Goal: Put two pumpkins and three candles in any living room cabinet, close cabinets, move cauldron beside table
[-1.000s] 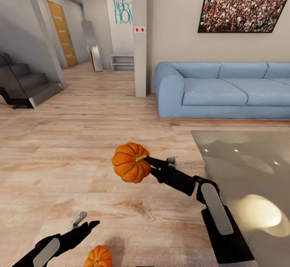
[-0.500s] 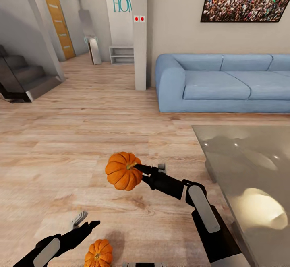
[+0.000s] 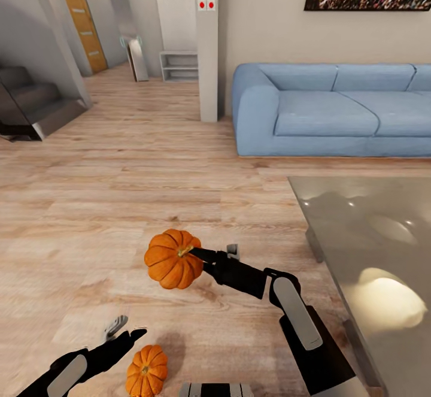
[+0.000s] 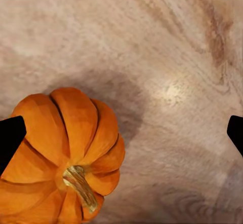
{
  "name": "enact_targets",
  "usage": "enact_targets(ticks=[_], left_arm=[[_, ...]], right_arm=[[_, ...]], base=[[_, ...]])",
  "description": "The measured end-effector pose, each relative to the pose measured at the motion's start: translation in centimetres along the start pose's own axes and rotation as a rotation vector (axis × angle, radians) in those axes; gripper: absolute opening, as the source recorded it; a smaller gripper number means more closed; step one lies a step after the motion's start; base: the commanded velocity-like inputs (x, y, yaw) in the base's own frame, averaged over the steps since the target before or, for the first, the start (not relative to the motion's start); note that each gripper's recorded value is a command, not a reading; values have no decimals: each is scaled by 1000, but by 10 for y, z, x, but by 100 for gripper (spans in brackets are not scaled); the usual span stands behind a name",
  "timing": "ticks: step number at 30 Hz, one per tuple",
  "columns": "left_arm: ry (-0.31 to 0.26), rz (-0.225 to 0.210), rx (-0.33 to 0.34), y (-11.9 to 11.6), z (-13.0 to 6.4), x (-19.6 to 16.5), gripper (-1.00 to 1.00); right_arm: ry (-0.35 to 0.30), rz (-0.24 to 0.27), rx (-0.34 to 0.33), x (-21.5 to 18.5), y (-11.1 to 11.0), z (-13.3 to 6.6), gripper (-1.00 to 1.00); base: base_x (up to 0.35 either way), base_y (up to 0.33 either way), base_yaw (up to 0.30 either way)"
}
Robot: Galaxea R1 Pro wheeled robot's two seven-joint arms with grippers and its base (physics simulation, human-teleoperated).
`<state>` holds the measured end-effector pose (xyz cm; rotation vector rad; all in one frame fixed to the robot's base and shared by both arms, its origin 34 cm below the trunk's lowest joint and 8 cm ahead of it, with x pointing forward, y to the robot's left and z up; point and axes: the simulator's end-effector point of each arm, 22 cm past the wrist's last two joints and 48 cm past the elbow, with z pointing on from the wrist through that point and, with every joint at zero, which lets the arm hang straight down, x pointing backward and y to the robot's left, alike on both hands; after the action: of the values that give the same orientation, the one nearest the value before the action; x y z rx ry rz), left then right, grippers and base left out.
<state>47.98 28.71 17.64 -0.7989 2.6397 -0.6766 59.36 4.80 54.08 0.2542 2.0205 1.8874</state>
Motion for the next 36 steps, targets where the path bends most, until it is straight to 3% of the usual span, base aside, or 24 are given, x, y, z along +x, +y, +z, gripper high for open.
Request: enact_targets(ticks=[6, 10, 16, 26, 36], left_arm=[[28, -45, -58, 31, 3, 16, 100], [31, -49, -64, 34, 3, 18, 100], [49, -58, -79, 43, 8, 26, 100], [59, -63, -85, 47, 10, 30, 100], [74, -74, -45, 45, 15, 37, 100]], right_arm=[[2, 10, 1, 1, -8, 2, -100], [-7, -8, -28, -3, 5, 1, -100], [-34, -15, -22, -10, -2, 2, -100], [-5, -11, -22, 2, -6, 9, -100], [-7, 14, -13, 2, -19, 10, -100]], base=[[0, 0, 0], [0, 0, 0], [0, 0, 0], [0, 0, 0], [0, 0, 0]])
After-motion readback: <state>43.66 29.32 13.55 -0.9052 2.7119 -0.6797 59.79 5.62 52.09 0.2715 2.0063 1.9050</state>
